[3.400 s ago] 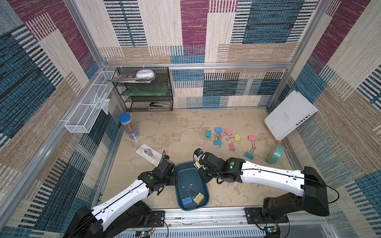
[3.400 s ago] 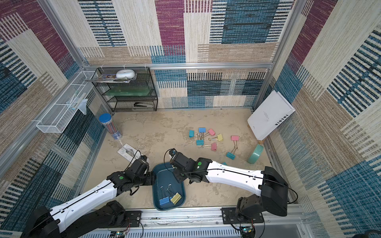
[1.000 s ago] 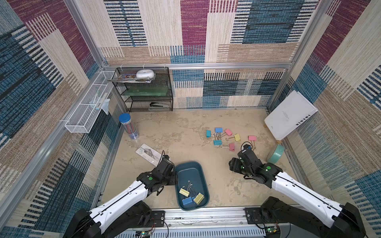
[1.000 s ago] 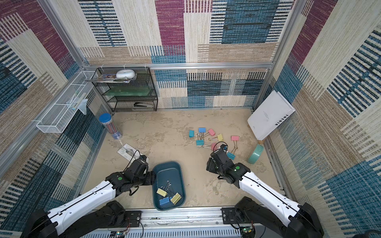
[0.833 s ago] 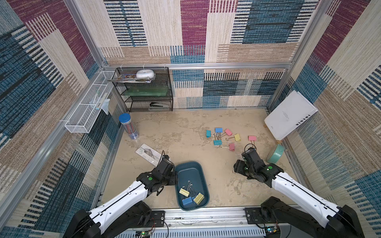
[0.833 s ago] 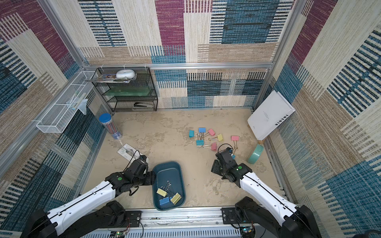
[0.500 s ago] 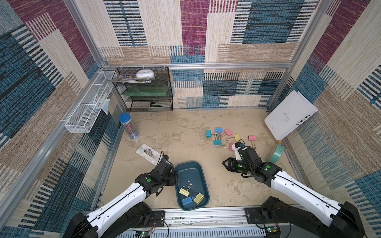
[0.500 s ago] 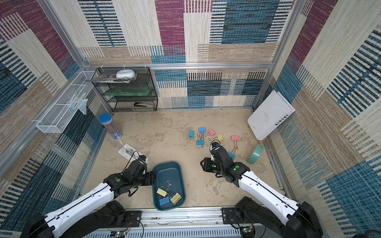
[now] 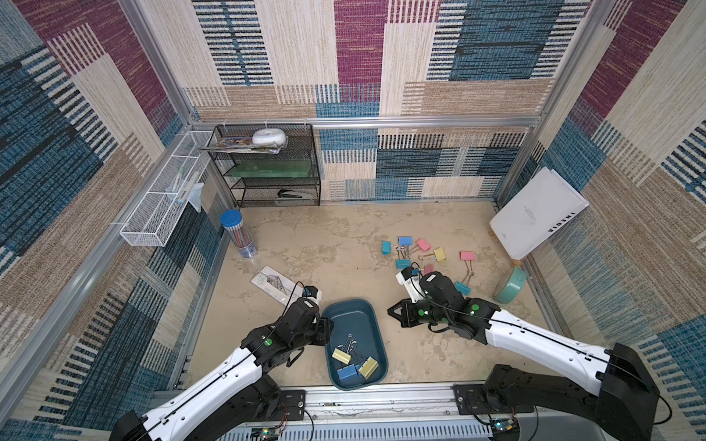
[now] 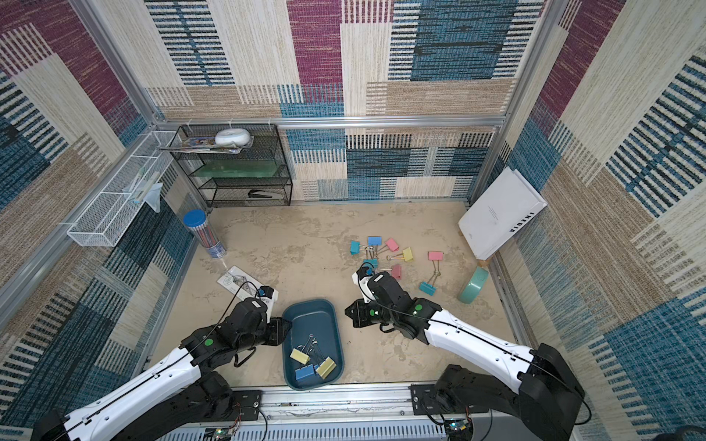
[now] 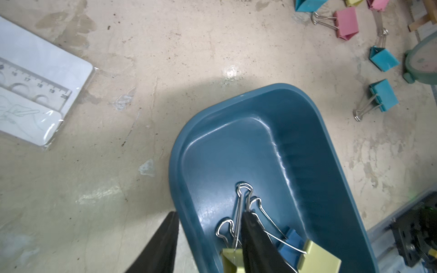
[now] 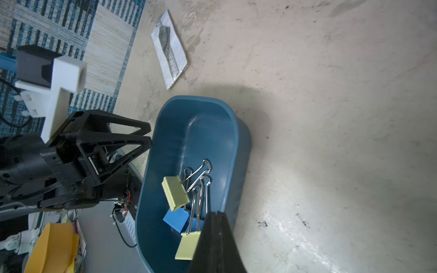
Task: Put the binder clips in the storage box
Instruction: Adjust the binder clip in the storage box.
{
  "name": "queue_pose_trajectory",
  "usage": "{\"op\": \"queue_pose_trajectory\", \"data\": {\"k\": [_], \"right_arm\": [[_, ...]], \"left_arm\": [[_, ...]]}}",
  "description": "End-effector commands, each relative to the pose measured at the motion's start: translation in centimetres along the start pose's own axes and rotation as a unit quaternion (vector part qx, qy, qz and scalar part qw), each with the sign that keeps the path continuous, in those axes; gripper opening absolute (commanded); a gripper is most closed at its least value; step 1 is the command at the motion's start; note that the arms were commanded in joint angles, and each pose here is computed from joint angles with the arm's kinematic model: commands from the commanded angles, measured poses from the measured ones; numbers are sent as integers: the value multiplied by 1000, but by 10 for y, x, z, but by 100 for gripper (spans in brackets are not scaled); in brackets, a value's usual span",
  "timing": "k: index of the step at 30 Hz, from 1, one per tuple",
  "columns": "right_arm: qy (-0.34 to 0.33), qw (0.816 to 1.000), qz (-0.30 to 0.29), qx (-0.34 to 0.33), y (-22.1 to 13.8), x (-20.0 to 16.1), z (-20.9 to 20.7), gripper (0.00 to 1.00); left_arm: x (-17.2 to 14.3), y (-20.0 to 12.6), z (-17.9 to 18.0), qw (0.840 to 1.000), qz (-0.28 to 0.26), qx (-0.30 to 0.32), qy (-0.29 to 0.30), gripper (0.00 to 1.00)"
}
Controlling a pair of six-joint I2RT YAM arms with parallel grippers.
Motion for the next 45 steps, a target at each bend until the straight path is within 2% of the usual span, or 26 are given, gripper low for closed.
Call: {"op": "queue_pose_trajectory", "data": {"k": [1, 7, 18, 30, 45], "right_arm": [[-28, 998, 16, 59, 17, 1, 23, 0], [-50, 993, 83, 69, 54, -13, 44, 0], [-49, 986, 151, 50, 94, -32, 44, 0], [-43, 980, 190, 44, 118, -48, 36, 0], [-35, 977, 207, 43, 138, -55, 31, 0]], "left_arm": [[3, -3, -9, 1000, -1, -17, 17, 35], [6, -2, -22, 998, 20, -6, 52, 0], [-6, 15, -32, 992, 87, 35, 89, 0], [-22, 22, -37, 986, 107, 55, 114, 0], [-35, 40, -42, 983, 128, 58, 120, 0]]}}
Point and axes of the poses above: each gripper's point midway between its finger pads, its own y axis out along the fingers, its own z axis along the line the jaws close on, x = y × z, the point moved 8 cm from there along -y, back along the fingers, and after that the axes turned 8 degrees about -y, right-handed, at the moved point
